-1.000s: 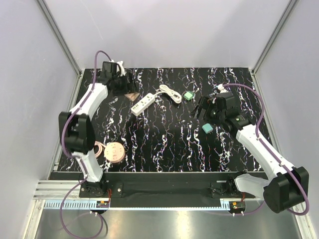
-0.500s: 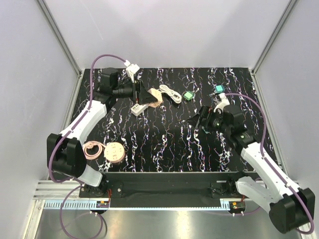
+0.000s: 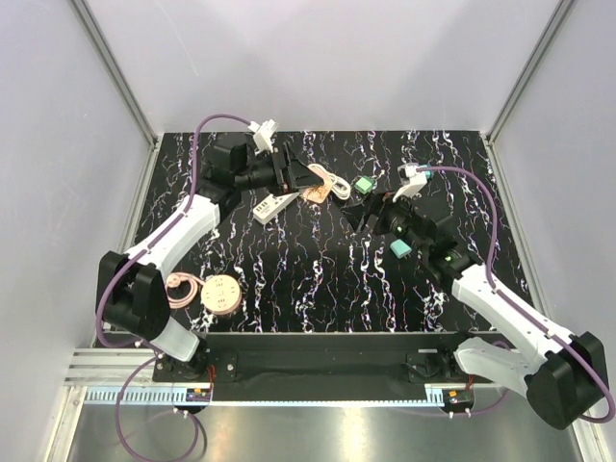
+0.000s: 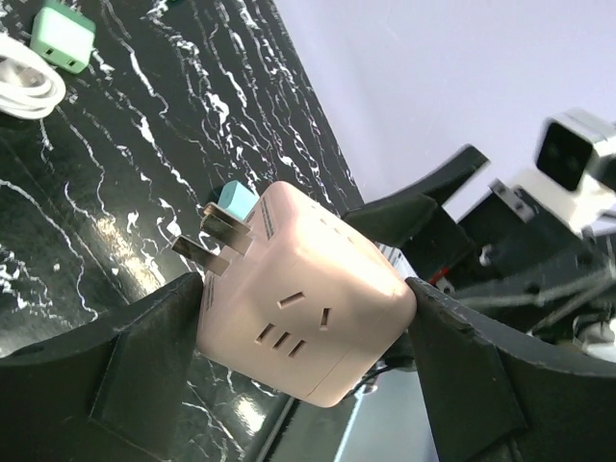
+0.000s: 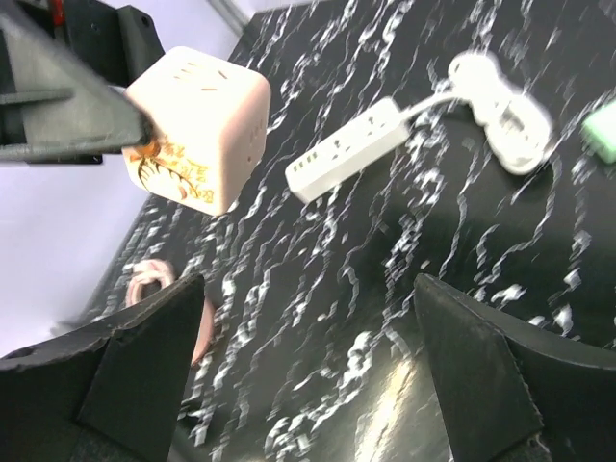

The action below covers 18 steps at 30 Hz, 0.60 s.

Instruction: Insert the plug

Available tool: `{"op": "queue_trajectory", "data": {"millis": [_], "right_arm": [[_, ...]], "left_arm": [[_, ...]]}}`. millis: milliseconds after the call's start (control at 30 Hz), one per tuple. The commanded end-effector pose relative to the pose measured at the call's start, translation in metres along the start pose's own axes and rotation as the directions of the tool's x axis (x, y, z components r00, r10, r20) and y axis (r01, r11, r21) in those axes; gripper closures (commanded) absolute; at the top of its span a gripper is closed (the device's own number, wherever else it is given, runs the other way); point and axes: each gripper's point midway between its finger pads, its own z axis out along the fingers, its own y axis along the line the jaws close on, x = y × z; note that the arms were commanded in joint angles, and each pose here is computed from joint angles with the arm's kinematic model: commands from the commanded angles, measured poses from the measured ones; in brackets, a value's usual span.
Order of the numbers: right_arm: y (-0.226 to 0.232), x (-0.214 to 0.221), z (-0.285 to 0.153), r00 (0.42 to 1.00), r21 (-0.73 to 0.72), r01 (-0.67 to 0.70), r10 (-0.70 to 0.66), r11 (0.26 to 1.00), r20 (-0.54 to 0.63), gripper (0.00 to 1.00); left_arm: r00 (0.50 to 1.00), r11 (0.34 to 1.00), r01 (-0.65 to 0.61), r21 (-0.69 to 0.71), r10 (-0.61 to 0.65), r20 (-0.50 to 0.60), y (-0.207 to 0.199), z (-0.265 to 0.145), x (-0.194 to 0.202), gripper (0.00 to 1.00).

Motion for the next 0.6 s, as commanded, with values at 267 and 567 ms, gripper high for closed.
{"op": "queue_trajectory", "data": {"millis": [267, 567], "right_arm": [[0.022, -0.014, 0.014, 0.956, 0.01, 0.289, -0.289, 0.957, 0.041, 0.05], [0.048, 0.03, -0.002, 0.945, -0.212, 0.315, -0.327, 0.925, -0.023, 0.04]], "left_arm": [[0.991, 0.989, 0.05, -0.14, -0.066, -0.115, 0.021, -0.004, 0.017, 1.0], [0.958, 0.997, 0.073, -0.011, -0.074, -0.277, 0.004, -0.018, 0.058, 1.0]]}}
